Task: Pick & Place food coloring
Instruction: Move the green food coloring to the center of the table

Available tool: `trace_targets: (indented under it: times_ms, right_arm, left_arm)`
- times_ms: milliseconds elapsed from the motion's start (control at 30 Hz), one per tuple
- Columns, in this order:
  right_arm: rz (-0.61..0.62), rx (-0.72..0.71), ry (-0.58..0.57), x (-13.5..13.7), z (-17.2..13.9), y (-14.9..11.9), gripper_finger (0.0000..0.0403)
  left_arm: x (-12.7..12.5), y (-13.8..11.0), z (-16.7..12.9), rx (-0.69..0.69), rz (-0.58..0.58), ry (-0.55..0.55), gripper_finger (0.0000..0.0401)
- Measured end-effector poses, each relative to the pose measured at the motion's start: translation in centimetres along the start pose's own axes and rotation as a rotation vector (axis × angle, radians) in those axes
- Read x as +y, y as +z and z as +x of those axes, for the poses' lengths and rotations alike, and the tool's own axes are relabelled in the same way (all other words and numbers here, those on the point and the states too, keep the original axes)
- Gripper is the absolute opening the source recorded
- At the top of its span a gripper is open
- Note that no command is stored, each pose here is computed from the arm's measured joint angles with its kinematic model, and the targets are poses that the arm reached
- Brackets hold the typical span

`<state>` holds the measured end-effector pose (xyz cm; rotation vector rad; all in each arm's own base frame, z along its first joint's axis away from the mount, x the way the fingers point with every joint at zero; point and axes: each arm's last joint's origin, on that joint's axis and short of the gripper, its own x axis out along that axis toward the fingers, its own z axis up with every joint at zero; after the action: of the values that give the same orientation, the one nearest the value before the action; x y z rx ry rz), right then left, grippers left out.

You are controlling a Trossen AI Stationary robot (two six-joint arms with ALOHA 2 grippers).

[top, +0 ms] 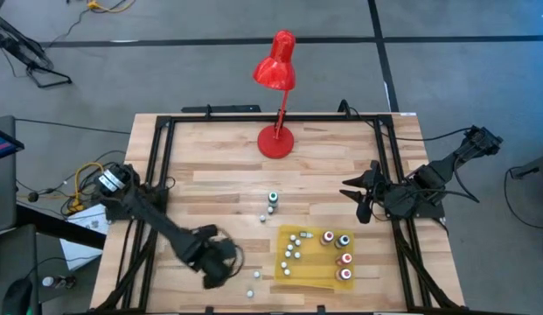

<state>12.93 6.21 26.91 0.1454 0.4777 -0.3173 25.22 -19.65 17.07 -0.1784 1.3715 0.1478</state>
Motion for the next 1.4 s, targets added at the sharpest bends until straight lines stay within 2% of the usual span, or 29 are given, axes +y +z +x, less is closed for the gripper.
trace_targets:
  times_ms: [200,433,1100,1267,1400]
  right_arm:
    - [0.0,0.0,0.0,0.0,0.0,0.0,0.0129]
    - [0.0,0.0,0.0,0.0,0.0,0.0,0.0129]
    - [0.0,0.0,0.0,0.0,0.0,0.0,0.0129]
    - [0.0,0.0,0.0,0.0,0.0,0.0,0.0129]
    - [-0.001,0.001,0.0,0.0,0.0,0.0,0.0129]
  left_arm:
    - [2.4,4.1,0.4,-0.098,0.037,-0.055,0.0056]
    - [5.0,7.1,0.7,-0.164,0.04,-0.067,0.0057]
    - [13.7,11.8,1.1,-0.203,-0.018,0.01,0.0057]
    - [14.8,12.4,1.7,-0.204,-0.005,0.013,0.0057]
    - [14.8,13.4,2.9,-0.142,0.037,0.018,0.0057]
